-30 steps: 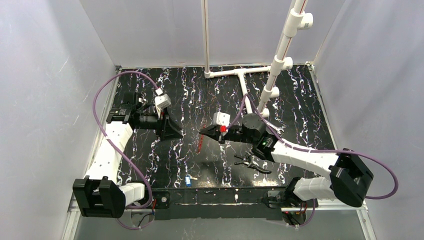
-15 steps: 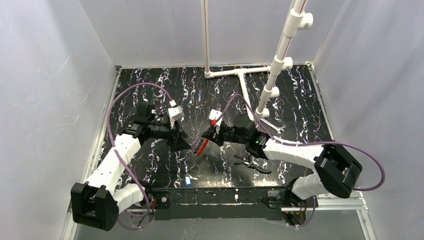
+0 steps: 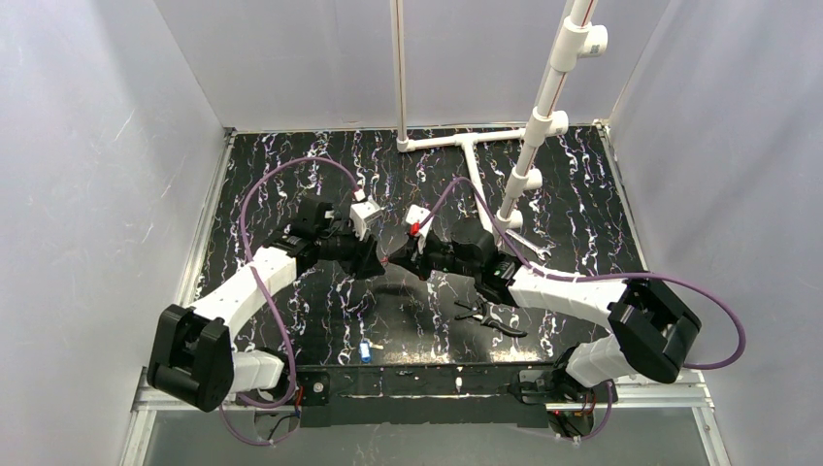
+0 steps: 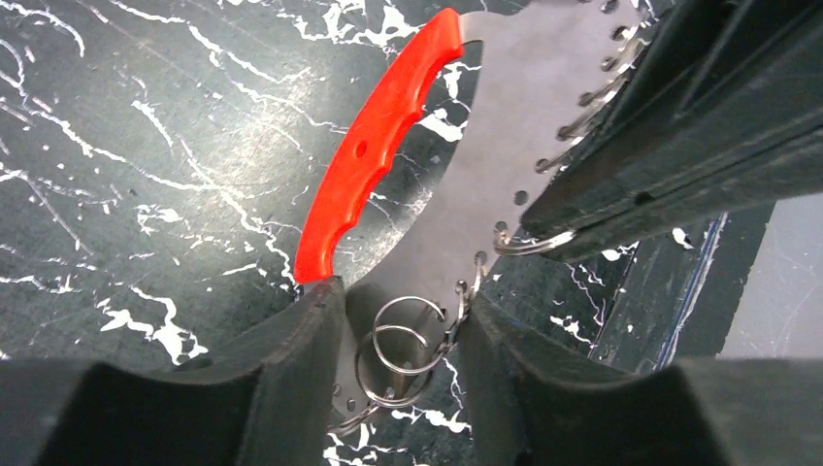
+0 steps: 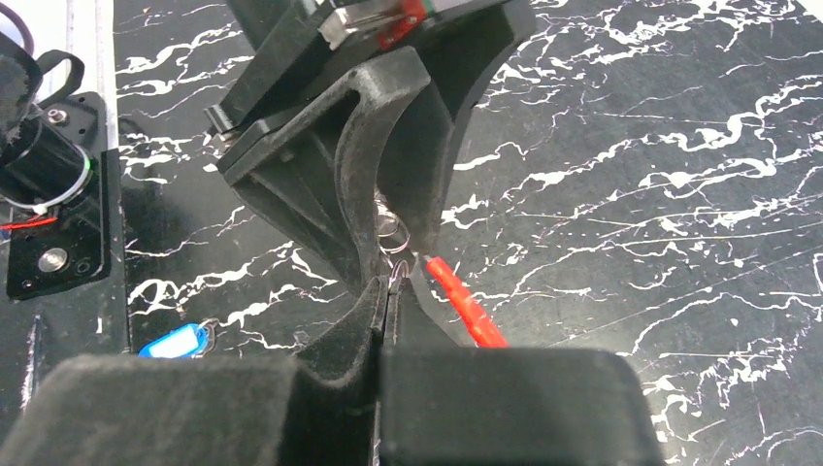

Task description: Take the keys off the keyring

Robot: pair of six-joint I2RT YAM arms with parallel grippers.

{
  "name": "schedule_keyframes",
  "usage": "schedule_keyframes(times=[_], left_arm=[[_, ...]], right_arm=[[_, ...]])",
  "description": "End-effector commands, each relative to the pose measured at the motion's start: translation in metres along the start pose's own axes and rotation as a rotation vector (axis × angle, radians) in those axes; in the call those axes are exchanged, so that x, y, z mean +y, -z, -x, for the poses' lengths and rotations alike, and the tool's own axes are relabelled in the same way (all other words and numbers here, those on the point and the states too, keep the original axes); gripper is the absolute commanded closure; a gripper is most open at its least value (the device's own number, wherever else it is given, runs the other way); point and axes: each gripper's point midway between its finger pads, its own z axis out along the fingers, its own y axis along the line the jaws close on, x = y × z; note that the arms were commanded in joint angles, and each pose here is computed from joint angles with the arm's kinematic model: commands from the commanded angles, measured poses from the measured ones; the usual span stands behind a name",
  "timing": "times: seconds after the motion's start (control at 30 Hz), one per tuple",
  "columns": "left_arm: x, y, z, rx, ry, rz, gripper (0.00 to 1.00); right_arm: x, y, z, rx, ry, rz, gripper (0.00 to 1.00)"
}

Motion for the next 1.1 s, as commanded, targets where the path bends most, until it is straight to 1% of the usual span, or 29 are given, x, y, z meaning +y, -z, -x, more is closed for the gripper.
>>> schedule_keyframes(times=[0.0, 0.07, 0.1, 0.13, 0.2, 0.23, 0.27, 0.3, 0.33, 0.37, 0.43, 0.47, 0.53, 0.57, 0.67, 0.73, 0.83, 0.93, 1.07], left_arm=[[-0.005, 0.000, 0.010, -0.040, -0.028, -0.017, 0.63], [-0.009, -0.001, 0.011, -0.053, -0.024, -0.039, 0.70], [-0.011, -0.001, 0.012, -0.061, -0.027, -0.051, 0.75], [-0.013, -0.001, 0.015, -0.077, -0.038, -0.063, 0.81], [-0.019, 0.000, 0.019, -0.105, -0.063, -0.089, 0.97], [-0.020, 0.001, 0.020, -0.114, -0.077, -0.097, 1.00], [-0.021, 0.001, 0.021, -0.116, -0.083, -0.098, 1.00], [-0.020, 0.002, 0.021, -0.112, -0.080, -0.095, 1.00], [-0.019, 0.002, 0.020, -0.098, -0.079, -0.085, 1.00], [-0.015, 0.003, 0.020, -0.083, -0.082, -0.066, 1.00], [-0.004, 0.002, 0.018, -0.054, -0.102, -0.019, 1.00], [0.002, 0.002, 0.019, -0.046, -0.130, 0.004, 1.00], [0.016, 0.001, 0.024, -0.040, -0.208, 0.052, 1.00], [0.023, 0.000, 0.027, -0.032, -0.240, 0.076, 1.00], [0.047, -0.004, 0.037, -0.002, -0.324, 0.144, 1.00], [0.061, -0.008, 0.043, 0.019, -0.389, 0.172, 1.00], [0.078, -0.015, 0.054, 0.047, -0.470, 0.202, 1.00], [0.089, -0.027, 0.058, 0.080, -0.539, 0.201, 1.00], [0.090, -0.050, 0.057, 0.128, -0.630, 0.168, 1.00]], right_arm=[[-0.003, -0.005, 0.044, -0.120, 0.022, -0.011, 0.99], [-0.003, -0.004, 0.042, -0.118, 0.017, -0.011, 0.99], [-0.003, -0.004, 0.042, -0.119, 0.015, -0.009, 0.99], [-0.003, -0.004, 0.042, -0.119, 0.014, -0.011, 0.99], [-0.004, -0.004, 0.041, -0.115, 0.013, -0.016, 0.99], [-0.005, -0.004, 0.041, -0.111, 0.013, -0.021, 0.99], [-0.005, -0.003, 0.041, -0.105, 0.012, -0.023, 0.98], [-0.005, -0.002, 0.041, -0.098, 0.011, -0.025, 0.88], [-0.006, -0.001, 0.041, -0.089, 0.014, -0.028, 0.74], [-0.006, 0.000, 0.041, -0.079, 0.020, -0.027, 0.58], [-0.005, 0.005, 0.044, -0.066, 0.036, -0.022, 0.30], [-0.003, 0.008, 0.046, -0.062, 0.045, -0.011, 0.19], [0.006, 0.016, 0.047, -0.049, 0.077, 0.034, 0.04], [0.010, 0.021, 0.048, -0.047, 0.095, 0.056, 0.02], [0.026, 0.038, 0.042, -0.021, 0.170, 0.130, 0.02], [0.034, 0.051, 0.030, 0.008, 0.226, 0.170, 0.02], [0.044, 0.068, 0.016, 0.028, 0.265, 0.207, 0.02], [0.043, 0.079, 0.006, 0.049, 0.275, 0.177, 0.02], [0.041, 0.087, -0.001, 0.071, 0.274, 0.152, 0.02]])
